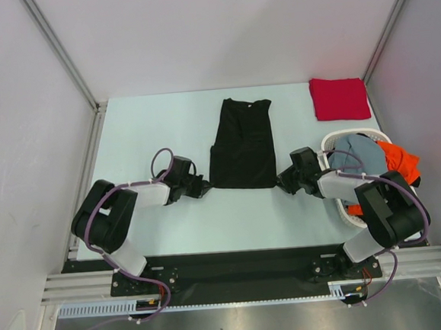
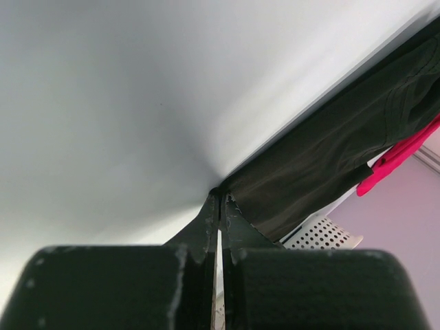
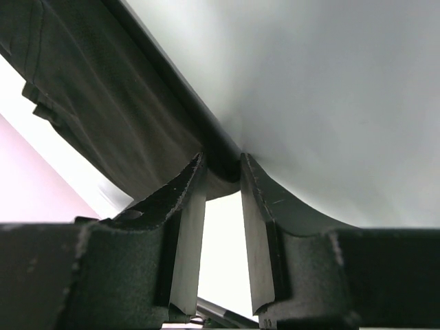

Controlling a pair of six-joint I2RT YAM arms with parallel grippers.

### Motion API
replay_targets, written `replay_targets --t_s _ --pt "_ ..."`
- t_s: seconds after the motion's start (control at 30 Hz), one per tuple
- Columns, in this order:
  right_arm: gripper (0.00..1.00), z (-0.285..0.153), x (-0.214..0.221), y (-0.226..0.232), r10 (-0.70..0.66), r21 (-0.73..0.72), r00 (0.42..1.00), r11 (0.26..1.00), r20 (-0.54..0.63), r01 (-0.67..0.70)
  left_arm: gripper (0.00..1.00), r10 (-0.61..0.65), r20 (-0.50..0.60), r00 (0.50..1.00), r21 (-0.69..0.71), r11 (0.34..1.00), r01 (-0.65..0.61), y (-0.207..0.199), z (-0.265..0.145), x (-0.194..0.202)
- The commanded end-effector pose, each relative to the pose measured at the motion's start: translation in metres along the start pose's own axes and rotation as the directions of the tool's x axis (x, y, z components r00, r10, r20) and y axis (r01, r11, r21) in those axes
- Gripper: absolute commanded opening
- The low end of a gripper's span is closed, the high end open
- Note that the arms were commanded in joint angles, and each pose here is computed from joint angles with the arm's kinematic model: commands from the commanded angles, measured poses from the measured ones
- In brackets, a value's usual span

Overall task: Fold and stack the t-shirts
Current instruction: Fold the tshirt

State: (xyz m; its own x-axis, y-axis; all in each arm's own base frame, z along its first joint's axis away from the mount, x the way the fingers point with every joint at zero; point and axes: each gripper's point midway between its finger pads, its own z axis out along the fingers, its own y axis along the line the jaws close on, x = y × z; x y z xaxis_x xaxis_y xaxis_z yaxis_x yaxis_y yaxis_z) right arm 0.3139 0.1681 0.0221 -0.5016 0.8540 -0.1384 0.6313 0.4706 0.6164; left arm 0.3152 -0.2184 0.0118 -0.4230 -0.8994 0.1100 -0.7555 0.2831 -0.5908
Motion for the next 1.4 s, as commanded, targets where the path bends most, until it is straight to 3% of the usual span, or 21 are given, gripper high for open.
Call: replay_targets --t_s 0.0,0.47,0.57,0.6,0.73,1.37 --pt "0.32 -0.001 0.005 -0.039 -0.077 0.135 0.997 0.988 -0.001 0.076 0.00 0.032 0.017 0.999 -0.175 0.984 -0.028 0.052 0.008 -0.009" --pt "0.28 0.006 0.002 -0.042 -0.089 0.123 0.996 0.988 -0.003 0.089 0.00 0.049 0.005 0.999 -0.178 0.983 -0.047 0.053 0.008 -0.010" --pt "0.21 0.009 0.004 -0.043 -0.100 0.118 0.995 0.988 -0.015 0.101 0.00 0.055 -0.003 0.999 -0.170 0.984 -0.054 0.051 0.008 -0.009" --pt "0.12 0.008 0.005 -0.043 -0.103 0.115 0.995 0.988 -0.020 0.104 0.00 0.057 -0.007 0.998 -0.169 0.984 -0.058 0.051 0.007 -0.008" --pt "0.00 0.003 0.006 -0.042 -0.130 0.101 0.991 0.986 -0.025 0.132 0.00 0.080 0.002 0.997 -0.167 0.983 -0.078 0.052 0.003 -0.012" --pt "0.00 -0.046 0.038 -0.057 -0.325 -0.026 0.936 0.946 -0.134 0.324 0.00 0.173 -0.047 0.984 -0.118 0.977 -0.177 0.086 -0.043 0.013"
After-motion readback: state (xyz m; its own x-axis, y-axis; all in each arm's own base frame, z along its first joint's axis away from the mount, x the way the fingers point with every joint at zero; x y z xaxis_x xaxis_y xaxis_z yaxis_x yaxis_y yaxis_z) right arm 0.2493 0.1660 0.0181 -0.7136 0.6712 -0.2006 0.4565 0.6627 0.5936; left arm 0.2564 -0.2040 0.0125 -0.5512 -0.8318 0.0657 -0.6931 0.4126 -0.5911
